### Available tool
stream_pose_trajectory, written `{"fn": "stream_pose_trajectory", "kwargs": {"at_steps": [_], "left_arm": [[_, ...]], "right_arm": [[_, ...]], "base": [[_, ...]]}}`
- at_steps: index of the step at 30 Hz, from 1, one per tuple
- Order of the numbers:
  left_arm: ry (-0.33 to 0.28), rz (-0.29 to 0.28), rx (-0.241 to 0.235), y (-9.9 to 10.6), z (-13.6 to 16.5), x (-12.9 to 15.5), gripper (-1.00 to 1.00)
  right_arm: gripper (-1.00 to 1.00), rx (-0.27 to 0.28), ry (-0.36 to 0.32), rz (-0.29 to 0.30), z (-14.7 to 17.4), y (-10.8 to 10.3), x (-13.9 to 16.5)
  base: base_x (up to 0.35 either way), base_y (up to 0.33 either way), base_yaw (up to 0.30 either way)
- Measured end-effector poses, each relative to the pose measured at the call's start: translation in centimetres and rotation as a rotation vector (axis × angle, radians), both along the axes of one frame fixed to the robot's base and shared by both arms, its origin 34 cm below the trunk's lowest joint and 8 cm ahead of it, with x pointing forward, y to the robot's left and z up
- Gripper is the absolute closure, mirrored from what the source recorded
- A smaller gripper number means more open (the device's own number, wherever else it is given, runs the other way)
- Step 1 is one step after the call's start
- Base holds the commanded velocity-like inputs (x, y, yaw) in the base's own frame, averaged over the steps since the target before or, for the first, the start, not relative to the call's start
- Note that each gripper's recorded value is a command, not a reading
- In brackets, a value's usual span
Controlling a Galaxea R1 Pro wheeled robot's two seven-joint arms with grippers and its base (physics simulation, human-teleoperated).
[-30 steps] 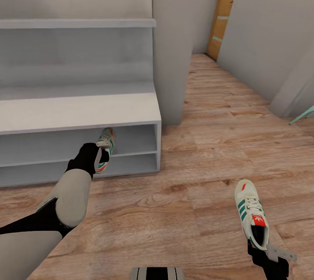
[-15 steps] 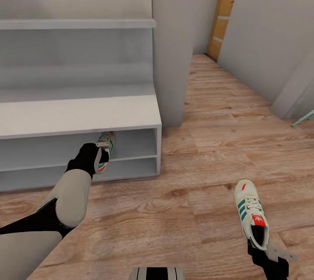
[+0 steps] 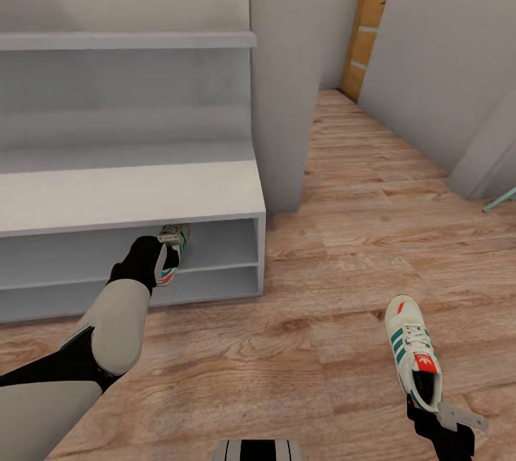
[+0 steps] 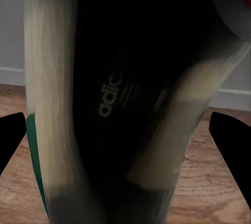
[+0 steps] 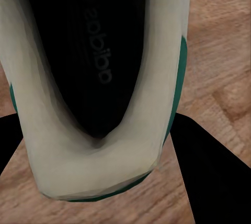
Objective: Pick up the two gym shoes and the two sandals from the corridor floor and place them onto the hallstand (shoe rack) in the corridor, making sure they are on the rack and not on the floor. Arrange them so the two gym shoes are next to each other and the two sandals are next to each other.
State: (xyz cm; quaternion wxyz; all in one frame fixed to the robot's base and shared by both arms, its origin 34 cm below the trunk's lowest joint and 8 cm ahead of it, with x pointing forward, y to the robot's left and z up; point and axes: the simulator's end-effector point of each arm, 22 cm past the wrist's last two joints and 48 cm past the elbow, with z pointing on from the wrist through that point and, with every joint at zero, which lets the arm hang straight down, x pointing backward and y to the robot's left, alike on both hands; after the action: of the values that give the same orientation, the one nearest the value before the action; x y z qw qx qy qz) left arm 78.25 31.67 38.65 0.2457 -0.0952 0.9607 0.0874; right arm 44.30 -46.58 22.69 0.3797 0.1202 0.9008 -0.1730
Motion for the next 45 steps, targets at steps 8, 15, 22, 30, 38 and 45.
{"fn": "stream_pose_trajectory", "kwargs": {"at_steps": [8,15,22,30,38,45], "left_arm": [[0.001,0.000,0.000,0.03,-0.06,-0.05,1.00],[0.002,0.001,0.001,0.08,-0.09,-0.08,1.00],[0.002,0.003,0.004,0.33,-0.05,-0.09,1.00],[0.001,0.004,0.005,0.38,-0.06,-0.08,1.00],[-0.001,0.004,0.007,0.42,-0.01,-0.04,1.00],[-0.002,0.013,0.023,0.84,-0.10,-0.20,1.00]], "right_arm": [[1.00,0.000,0.000,0.000,-0.01,0.02,0.00],[1.00,0.000,0.000,0.000,-0.01,0.00,0.00],[1.00,0.001,0.000,0.000,-0.03,0.08,0.00],[1.00,0.002,0.001,0.000,-0.06,0.08,-0.04],[1.00,0.002,0.001,0.000,-0.07,0.08,-0.05],[1.00,0.002,0.001,0.000,-0.07,0.08,-0.06]], "base": [[0.102,0.000,0.000],[0.009,0.000,0.000],[0.094,0.000,0.000],[0.014,0.000,0.000],[0.000,0.000,0.000],[0.000,0.000,0.000]]}}
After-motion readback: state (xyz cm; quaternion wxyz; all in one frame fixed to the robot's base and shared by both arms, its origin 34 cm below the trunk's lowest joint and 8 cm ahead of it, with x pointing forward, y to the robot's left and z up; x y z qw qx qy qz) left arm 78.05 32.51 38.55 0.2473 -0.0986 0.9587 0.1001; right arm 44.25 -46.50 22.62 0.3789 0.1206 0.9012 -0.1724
